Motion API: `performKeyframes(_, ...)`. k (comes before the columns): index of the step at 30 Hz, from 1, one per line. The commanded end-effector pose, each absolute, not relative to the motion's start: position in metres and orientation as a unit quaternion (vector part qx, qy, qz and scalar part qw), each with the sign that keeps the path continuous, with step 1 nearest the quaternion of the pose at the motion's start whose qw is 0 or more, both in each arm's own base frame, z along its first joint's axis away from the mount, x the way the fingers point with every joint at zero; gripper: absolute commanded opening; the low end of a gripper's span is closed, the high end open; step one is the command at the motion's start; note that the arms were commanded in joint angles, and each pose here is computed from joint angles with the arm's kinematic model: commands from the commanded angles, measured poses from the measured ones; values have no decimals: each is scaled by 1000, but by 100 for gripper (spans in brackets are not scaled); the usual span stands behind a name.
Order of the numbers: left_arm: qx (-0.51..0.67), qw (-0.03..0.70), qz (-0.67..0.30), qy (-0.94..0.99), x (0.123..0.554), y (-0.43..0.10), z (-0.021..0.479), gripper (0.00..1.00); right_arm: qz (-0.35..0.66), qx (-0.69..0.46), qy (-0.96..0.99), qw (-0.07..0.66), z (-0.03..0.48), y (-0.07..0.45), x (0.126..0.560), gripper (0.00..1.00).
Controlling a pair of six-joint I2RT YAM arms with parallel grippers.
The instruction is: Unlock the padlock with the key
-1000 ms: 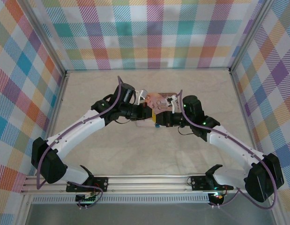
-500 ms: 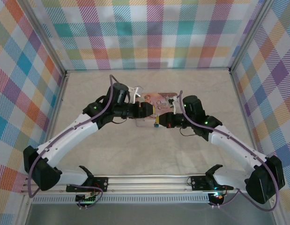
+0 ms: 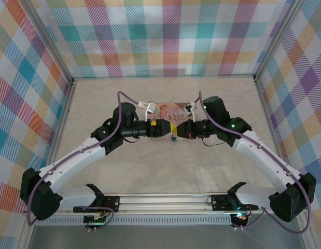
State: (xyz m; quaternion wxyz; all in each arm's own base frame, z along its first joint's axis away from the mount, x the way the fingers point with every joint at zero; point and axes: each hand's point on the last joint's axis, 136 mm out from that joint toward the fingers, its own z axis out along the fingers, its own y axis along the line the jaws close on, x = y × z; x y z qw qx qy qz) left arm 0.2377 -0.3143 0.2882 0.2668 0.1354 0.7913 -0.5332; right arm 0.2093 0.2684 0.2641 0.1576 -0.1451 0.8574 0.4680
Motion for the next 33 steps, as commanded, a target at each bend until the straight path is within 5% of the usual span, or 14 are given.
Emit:
performKeyframes(1, 185, 304, -613, 706, 221, -320, 341, 93, 512, -180, 829, 136, 289, 274, 191, 5)
performKeyframes(8, 227, 294, -666, 647, 198, -321, 366, 93, 574, -205, 781, 139, 322, 284, 182, 5)
performKeyframes(20, 259, 276, -681, 627, 176, -321, 374, 64, 615, -207, 742, 171, 360, 282, 190, 5)
performKeyframes(24, 259, 274, -681, 627, 175, -320, 371, 61, 623, -207, 733, 178, 370, 278, 191, 5)
performKeyframes(26, 260, 274, -681, 628, 174, -321, 371, 67, 627, -209, 729, 179, 374, 278, 191, 6)
performKeyframes(28, 256, 275, -675, 635, 177, -321, 368, 84, 633, -212, 724, 172, 376, 280, 189, 6)
performKeyframes(33, 251, 280, -670, 641, 181, -323, 364, 92, 639, -216, 719, 168, 378, 280, 187, 6)
